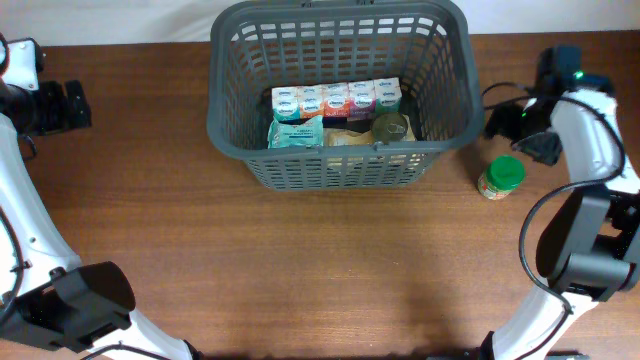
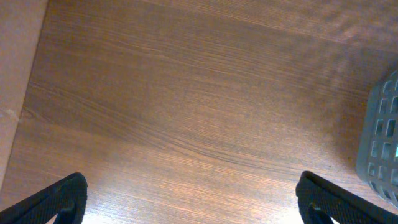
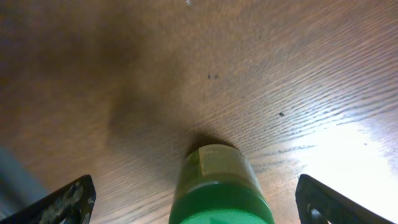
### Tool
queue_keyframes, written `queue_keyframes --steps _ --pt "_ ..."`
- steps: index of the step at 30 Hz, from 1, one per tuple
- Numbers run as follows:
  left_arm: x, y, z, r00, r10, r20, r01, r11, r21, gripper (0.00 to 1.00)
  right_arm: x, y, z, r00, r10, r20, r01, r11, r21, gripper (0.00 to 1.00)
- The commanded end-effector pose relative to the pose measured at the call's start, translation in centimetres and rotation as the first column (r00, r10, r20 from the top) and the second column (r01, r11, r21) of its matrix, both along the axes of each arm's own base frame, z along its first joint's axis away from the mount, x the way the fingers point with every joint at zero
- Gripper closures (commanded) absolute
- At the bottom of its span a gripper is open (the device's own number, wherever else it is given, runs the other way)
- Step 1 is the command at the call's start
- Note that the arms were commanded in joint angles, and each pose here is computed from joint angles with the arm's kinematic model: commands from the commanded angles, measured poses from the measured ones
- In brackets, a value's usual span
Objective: Pack container
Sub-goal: 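Move the right gripper back down onto the green-lidded jar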
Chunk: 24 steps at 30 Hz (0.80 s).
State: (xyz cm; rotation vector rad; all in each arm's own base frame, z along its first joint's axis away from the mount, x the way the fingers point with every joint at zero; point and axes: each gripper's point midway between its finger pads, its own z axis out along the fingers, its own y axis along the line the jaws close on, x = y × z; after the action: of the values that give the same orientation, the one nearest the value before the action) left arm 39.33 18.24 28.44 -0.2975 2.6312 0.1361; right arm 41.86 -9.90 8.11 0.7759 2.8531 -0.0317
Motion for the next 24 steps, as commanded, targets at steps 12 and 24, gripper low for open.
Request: queue_keyframes --steps 12,24 --pt "0.0 0.0 -0.5 1.000 0.008 -0.009 -0.008 1.000 -0.012 0.01 -1.9 -0.1 -3.6 0.999 -0.011 -0.040 0.009 0.999 -0.047 0.05" --pt "0.0 0.0 -0.5 1.000 0.008 -0.009 -0.008 1.000 -0.012 0.01 -2.8 0.2 -5.5 0.998 -0.038 -0.052 0.037 0.999 -0.033 0.05"
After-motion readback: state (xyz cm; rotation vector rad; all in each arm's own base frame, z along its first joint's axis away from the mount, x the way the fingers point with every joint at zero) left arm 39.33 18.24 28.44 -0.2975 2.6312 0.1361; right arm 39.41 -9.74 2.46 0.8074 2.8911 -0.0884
